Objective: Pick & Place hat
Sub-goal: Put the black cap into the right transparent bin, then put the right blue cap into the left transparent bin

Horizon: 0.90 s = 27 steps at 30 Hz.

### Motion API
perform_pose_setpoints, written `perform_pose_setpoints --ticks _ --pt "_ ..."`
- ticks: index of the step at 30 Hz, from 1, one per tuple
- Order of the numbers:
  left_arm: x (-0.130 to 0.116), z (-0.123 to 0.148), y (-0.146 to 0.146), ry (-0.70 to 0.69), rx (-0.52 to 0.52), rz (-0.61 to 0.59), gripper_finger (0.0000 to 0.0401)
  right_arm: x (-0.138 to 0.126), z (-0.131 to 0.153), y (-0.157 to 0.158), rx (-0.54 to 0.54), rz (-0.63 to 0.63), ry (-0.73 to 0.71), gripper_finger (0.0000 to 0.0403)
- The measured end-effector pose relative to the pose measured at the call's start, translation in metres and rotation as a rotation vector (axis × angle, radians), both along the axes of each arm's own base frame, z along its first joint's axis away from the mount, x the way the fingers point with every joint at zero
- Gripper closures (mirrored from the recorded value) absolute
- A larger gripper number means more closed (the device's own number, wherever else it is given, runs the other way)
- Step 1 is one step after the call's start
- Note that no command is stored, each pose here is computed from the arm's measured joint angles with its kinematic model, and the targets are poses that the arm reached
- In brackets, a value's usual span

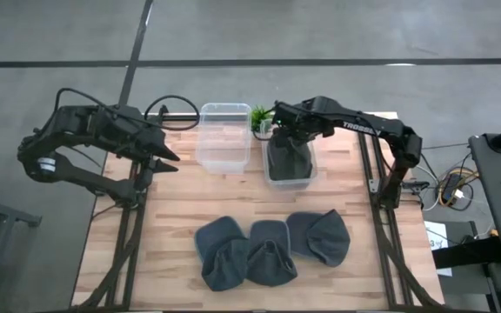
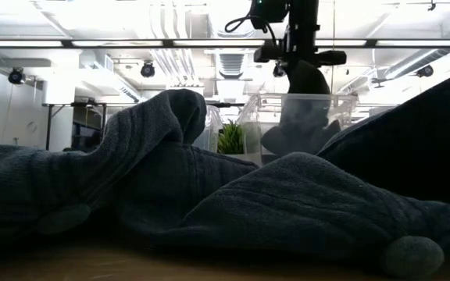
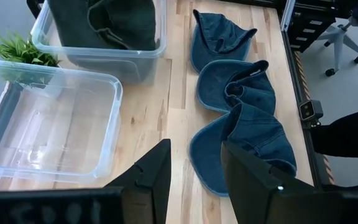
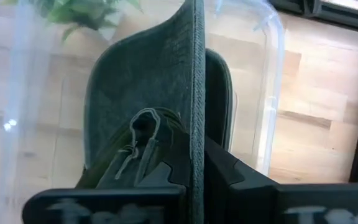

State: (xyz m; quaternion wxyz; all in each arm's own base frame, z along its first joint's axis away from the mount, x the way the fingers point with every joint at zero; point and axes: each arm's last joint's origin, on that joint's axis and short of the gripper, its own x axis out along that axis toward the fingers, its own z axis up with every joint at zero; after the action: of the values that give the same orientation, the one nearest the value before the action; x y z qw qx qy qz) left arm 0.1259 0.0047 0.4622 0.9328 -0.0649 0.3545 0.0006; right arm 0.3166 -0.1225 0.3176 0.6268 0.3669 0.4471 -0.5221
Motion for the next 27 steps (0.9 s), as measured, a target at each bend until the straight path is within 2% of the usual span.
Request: perform_pose_setpoints --ticks 3,6,11,15,18,24,27 --pt "0.0 0.0 0.0 0.0 -0.001 0.001 0.0268 0.001 -0.004 0.0 0.012 0.009 0.016 0.0385" --pt "0.001 0.0 0.0 0.002 0.001 -0.001 0.0268 0.001 -0.005 0.0 0.012 0.022 0.025 0.036" --pt "0.005 -0.002 0.0 0.014 0.002 -0.003 0.0268 -0.001 -0.002 0.003 0.016 0.065 0.025 0.0286" --pt "0.012 -0.003 0.001 0.029 -0.004 0.002 0.0268 -0.002 0.006 0.013 0.026 0.146 0.007 0.0226" --pt "0.018 -0.007 0.001 0.05 -0.018 0.014 0.0268 -0.005 0.014 0.024 0.039 0.215 -0.012 0.0196" --pt "0.029 -0.014 0.002 0.116 -0.053 0.046 0.0268 -0.017 0.041 0.066 0.099 0.454 -0.1 0.0177" --pt "0.032 -0.015 0.002 0.131 -0.043 0.036 0.0268 -0.029 0.056 0.088 0.092 0.52 -0.147 0.0179"
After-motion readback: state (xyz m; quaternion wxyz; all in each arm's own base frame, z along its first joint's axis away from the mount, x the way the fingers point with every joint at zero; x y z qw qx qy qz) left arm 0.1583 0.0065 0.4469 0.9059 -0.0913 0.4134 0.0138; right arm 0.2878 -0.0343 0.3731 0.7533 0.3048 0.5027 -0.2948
